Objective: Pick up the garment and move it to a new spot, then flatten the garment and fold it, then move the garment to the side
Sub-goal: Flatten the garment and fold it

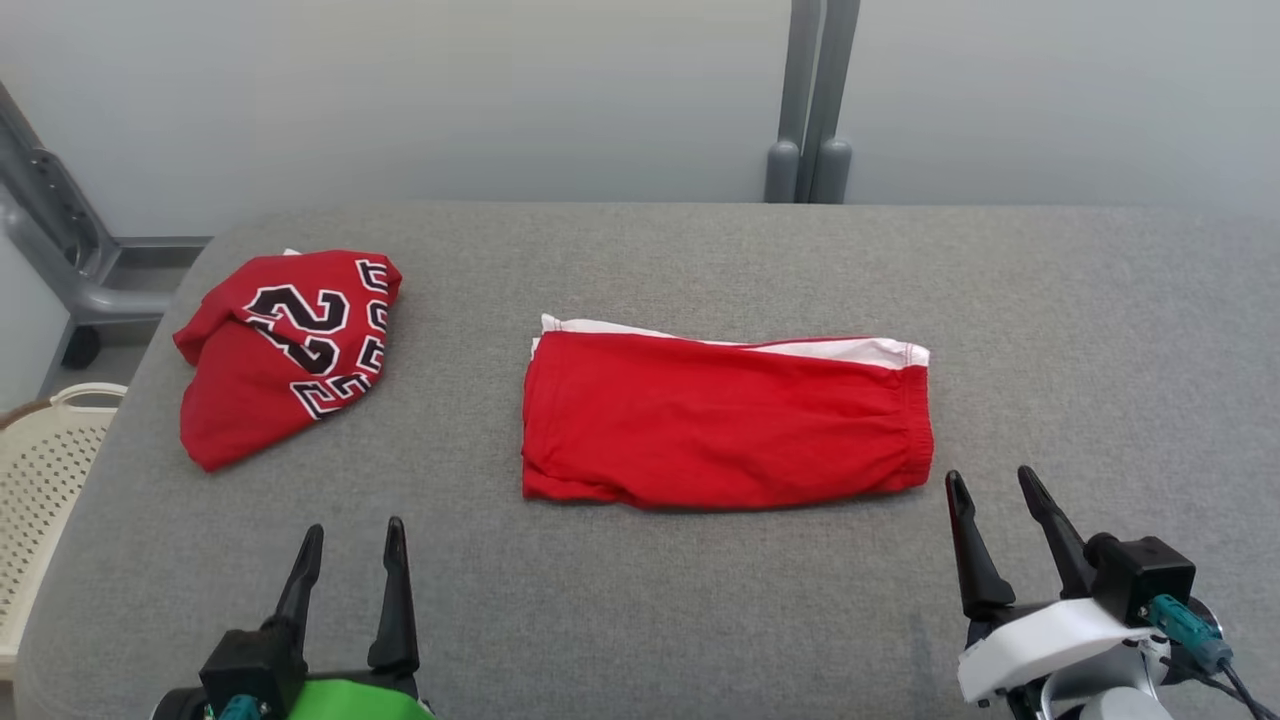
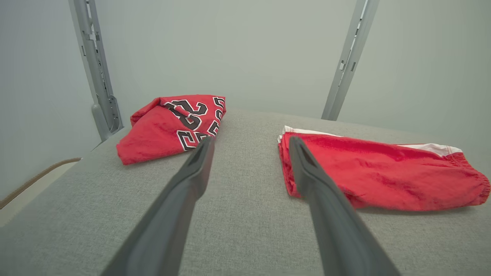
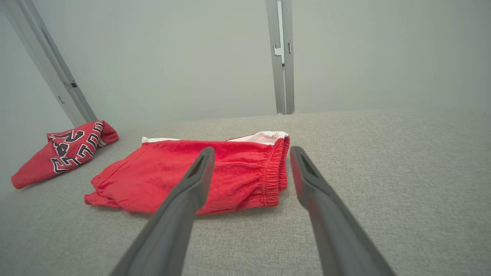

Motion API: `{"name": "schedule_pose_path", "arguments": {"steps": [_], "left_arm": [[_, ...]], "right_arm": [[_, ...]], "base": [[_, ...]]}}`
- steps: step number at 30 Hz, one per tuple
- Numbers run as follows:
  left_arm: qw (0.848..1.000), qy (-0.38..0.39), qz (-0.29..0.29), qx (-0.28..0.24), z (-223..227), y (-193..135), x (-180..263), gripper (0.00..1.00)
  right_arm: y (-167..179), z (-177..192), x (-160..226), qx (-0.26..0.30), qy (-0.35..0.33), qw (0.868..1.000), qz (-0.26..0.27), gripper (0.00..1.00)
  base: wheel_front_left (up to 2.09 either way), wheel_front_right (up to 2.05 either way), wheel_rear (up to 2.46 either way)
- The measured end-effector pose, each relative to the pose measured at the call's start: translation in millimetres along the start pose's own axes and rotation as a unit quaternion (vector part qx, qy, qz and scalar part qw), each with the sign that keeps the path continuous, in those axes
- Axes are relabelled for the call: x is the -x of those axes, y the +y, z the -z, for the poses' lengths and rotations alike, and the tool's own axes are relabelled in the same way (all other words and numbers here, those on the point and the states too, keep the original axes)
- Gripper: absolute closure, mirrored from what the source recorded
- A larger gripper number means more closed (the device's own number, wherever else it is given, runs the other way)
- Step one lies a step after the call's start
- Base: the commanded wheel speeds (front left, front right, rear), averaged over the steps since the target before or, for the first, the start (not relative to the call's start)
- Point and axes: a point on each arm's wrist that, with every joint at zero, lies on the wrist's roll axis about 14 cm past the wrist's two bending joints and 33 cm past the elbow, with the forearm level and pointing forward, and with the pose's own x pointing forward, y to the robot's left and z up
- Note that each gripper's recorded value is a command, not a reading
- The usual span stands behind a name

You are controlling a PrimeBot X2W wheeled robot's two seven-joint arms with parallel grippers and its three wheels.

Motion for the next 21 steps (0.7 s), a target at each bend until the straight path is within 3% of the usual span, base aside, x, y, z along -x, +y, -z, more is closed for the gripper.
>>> {"name": "schedule_pose_path", "arguments": {"steps": [7,21], "left_arm": [[0.999,0.010,-0.001,-0.052,5.4,11.9,26.2,0.00],[0.996,0.062,-0.011,-0.057,37.1,20.5,30.2,0.00]], "right_arm": [[-6.0,5.8,9.3,0.032,0.009,0.999,0.005,0.00],[-17.5,34.1,28.8,0.049,0.055,0.997,0.021,0.00]], "base": [[0.00,0.00,0.00],[0.00,0.00,0.00]]}}
